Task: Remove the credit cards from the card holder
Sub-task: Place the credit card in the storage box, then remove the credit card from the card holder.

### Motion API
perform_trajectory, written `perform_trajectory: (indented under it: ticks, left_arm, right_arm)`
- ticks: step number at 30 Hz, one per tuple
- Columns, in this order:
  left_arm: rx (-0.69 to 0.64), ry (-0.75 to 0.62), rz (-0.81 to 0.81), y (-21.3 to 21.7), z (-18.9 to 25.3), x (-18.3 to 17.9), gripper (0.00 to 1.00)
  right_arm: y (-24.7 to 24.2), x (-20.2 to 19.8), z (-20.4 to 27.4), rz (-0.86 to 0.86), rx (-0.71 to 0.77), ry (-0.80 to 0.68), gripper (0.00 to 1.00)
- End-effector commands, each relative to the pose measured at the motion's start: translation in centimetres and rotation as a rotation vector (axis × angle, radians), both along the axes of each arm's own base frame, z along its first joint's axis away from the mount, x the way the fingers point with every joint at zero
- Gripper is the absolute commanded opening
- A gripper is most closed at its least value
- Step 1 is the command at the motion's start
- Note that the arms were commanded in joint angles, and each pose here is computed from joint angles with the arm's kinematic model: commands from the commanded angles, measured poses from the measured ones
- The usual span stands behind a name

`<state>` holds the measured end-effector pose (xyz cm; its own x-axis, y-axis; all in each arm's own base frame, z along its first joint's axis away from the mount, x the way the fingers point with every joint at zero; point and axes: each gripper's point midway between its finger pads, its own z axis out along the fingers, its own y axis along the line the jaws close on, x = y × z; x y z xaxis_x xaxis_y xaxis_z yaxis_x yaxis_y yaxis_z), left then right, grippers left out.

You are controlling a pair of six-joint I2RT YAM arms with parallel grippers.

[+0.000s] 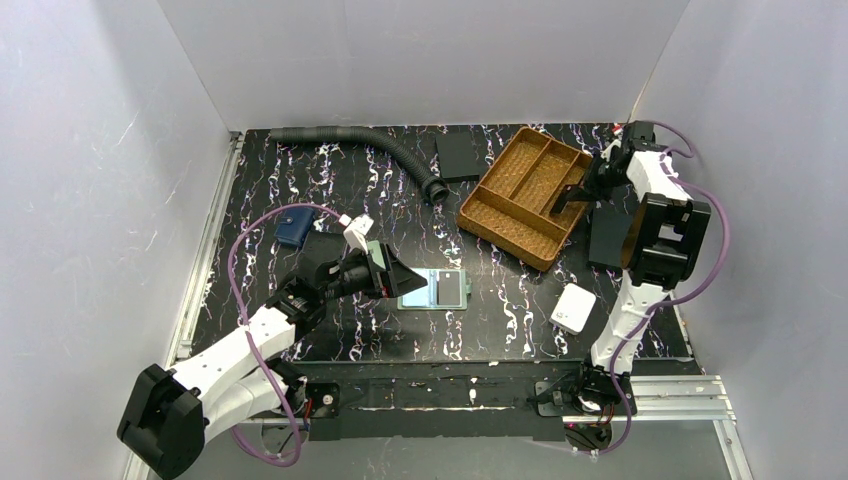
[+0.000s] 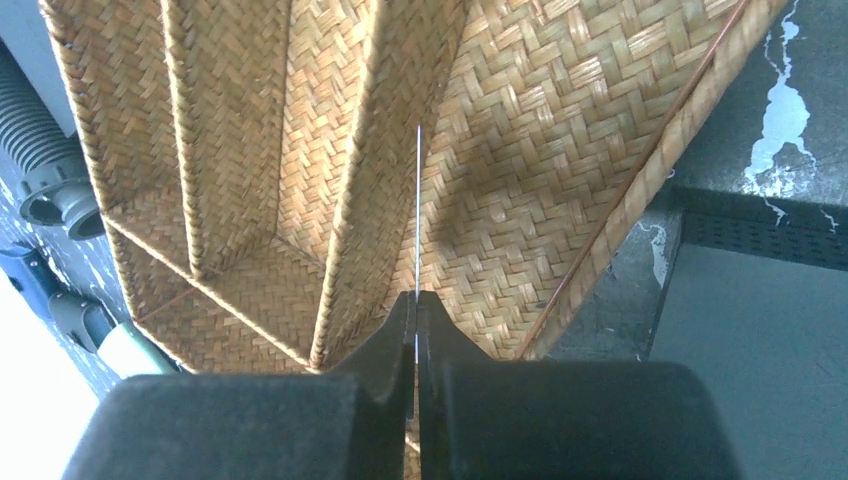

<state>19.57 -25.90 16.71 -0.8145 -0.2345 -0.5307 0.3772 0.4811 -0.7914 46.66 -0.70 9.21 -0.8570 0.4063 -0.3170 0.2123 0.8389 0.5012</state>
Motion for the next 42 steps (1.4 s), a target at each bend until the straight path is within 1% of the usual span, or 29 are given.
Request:
perform_trajectory:
  ticks: [1, 9, 10, 12, 14, 16, 19, 22, 27, 28, 30, 33, 34, 35, 37, 38, 42]
  left_arm:
    - [0.005, -0.028, 0.005, 0.1, 0.7, 0.4, 0.98]
    - [0.009, -0.027, 0.013, 0.4, 0.6, 0.3, 0.98]
    - [0.010, -0.025, 0.015, 0.4, 0.5, 0.2, 0.98]
    - [0.009, -0.026, 0.017, 0.5, 0.5, 0.2, 0.98]
    - [0.009, -0.027, 0.018, 0.6, 0.5, 0.1, 0.98]
    - [0.008, -0.030, 0.021, 0.6, 0.6, 0.1, 0.98]
    - [0.006, -0.034, 0.025, 0.8, 0.7, 0.0, 0.98]
    - [0.005, -0.037, 0.024, 0.8, 0.7, -0.1, 0.98]
    - [0.006, -0.036, 0.023, 0.9, 0.7, -0.2, 0.98]
    - [0.006, -0.031, 0.022, 0.8, 0.7, -0.2, 0.98]
    - [0.002, -0.014, 0.019, 0.8, 0.6, -0.3, 0.98]
    - [0.006, 0.028, -0.004, 0.4, 0.0, -0.5, 0.98]
    - [0.007, 0.045, -0.011, 0.2, -0.2, -0.5, 0.98]
    - [0.007, 0.058, -0.018, 0.1, -0.3, -0.5, 0.98]
    - [0.015, 0.092, -0.025, -0.2, -0.7, -0.5, 0.98]
    - [0.021, 0.105, -0.027, -0.3, -0.8, -0.4, 0.98]
    - [0.086, 0.135, -0.025, -0.6, -2.2, 0.1, 0.94]
  right_arm:
    - [-0.3, 1.3, -0.4, -0.051, 0.002, -0.013, 0.02]
    - [-0.4, 2.0, -1.1, -0.041, -0.005, -0.007, 0.03]
    - [-0.5, 2.0, -1.2, -0.041, -0.007, -0.005, 0.05]
    - [-0.5, 2.1, -1.2, -0.031, -0.024, -0.009, 0.13]
    - [-0.8, 2.2, -0.8, -0.024, -0.047, -0.019, 0.17]
    - [-1.2, 2.4, -0.2, -0.021, -0.077, -0.038, 0.20]
    - [-2.0, 2.6, 1.7, -0.018, -0.131, -0.090, 0.30]
    - [-2.7, 2.6, 3.4, -0.016, -0.183, -0.133, 0.35]
    - [-3.7, 2.0, 6.7, -0.003, -0.262, -0.214, 0.37]
    - [-3.5, 1.8, 7.5, 0.021, -0.263, -0.243, 0.39]
    - [-1.9, 0.8, 9.2, 0.145, -0.233, -0.316, 0.41]
    - [2.0, -2.6, 11.4, 0.457, -0.135, -0.444, 0.42]
    - [3.3, -4.1, 12.0, 0.542, -0.090, -0.486, 0.42]
    - [4.2, -5.4, 12.3, 0.602, -0.059, -0.515, 0.44]
    - [5.8, -7.9, 12.9, 0.698, -0.017, -0.589, 0.49]
    - [6.5, -9.1, 13.1, 0.736, 0.001, -0.625, 0.50]
    - [9.2, -13.7, 13.4, 0.881, 0.052, -0.743, 0.50]
